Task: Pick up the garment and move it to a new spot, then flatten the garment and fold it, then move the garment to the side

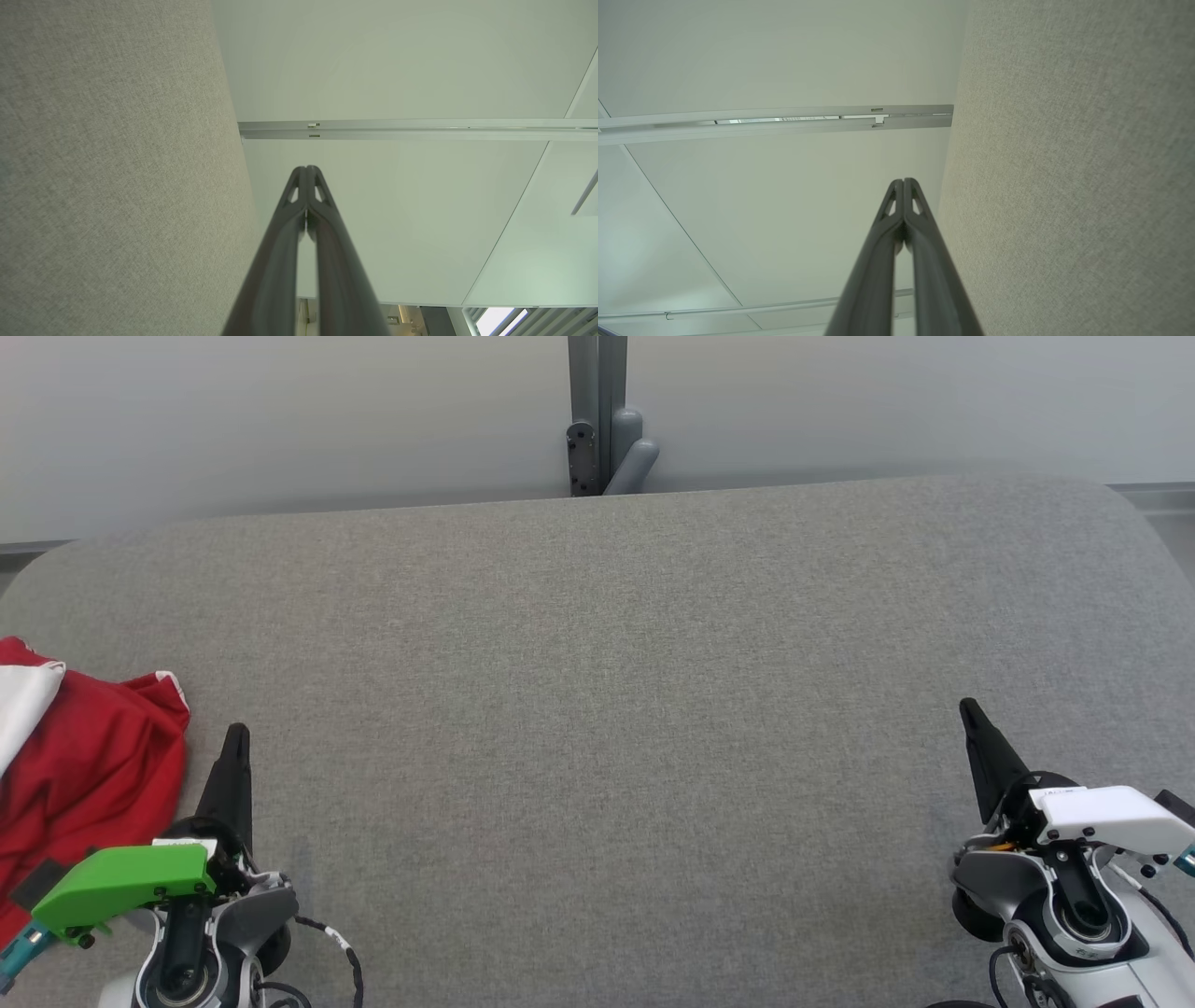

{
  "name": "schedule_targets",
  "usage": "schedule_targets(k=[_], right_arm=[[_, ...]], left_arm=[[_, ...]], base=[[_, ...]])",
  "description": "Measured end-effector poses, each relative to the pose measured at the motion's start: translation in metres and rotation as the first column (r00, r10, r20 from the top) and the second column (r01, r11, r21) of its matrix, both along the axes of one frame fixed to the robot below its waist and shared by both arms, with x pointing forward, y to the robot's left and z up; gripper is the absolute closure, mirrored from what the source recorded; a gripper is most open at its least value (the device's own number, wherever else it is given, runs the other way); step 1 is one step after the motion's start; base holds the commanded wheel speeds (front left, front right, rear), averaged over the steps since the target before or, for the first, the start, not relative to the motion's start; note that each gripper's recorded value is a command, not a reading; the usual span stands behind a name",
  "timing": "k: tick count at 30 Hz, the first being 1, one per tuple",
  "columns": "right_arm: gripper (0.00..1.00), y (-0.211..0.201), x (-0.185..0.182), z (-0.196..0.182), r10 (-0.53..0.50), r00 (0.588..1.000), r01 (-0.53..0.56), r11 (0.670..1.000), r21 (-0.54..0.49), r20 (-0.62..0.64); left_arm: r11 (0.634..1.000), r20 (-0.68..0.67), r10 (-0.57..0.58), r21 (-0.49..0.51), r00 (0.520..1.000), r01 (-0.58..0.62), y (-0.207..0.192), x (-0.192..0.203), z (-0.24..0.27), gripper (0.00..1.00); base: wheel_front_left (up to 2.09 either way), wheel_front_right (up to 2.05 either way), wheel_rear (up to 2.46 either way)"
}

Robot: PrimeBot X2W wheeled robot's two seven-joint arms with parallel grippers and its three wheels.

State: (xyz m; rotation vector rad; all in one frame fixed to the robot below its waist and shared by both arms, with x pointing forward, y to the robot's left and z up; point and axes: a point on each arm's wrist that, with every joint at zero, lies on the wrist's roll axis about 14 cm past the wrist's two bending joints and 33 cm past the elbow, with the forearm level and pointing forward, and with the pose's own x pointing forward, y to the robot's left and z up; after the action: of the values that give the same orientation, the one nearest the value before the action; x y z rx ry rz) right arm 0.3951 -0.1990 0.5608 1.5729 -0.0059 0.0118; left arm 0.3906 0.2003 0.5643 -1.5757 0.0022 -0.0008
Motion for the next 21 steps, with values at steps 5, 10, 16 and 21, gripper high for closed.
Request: schedule_targets(k=[5,10,16,21], right_arm=[[1.0,0.0007,-0.0001,-0.0001,0.002,1.0,-0.002,1.0,0.003,-0.001],[1.0,0.0007,-0.0003,0.0001,0.001,1.0,-0.001,1.0,0.004,-0.002],[1.0,0.0005,-0.0005,0.0001,0.002,1.0,-0.002,1.0,0.003,-0.003],[1.0,0.0,-0.0006,0.0004,0.0,1.0,0.0,1.0,0.002,-0.003]], left_arm=[[1.0,0.0,0.0,0.0,1.0,0.0,0.0,0.0,0.0,1.0],[1.0,0.0,0.0,0.0,1.0,0.0,0.0,0.0,0.0,1.0],[1.0,0.0,0.0,0.0,1.0,0.0,0.0,0.0,0.0,1.0],[1.0,0.0,0.0,0.0,1.0,0.0,0.0,0.0,0.0,1.0]], base=[[0.0,0.0,0.0],[0.0,0.0,0.0],[0.0,0.0,0.0],[0.0,0.0,0.0]])
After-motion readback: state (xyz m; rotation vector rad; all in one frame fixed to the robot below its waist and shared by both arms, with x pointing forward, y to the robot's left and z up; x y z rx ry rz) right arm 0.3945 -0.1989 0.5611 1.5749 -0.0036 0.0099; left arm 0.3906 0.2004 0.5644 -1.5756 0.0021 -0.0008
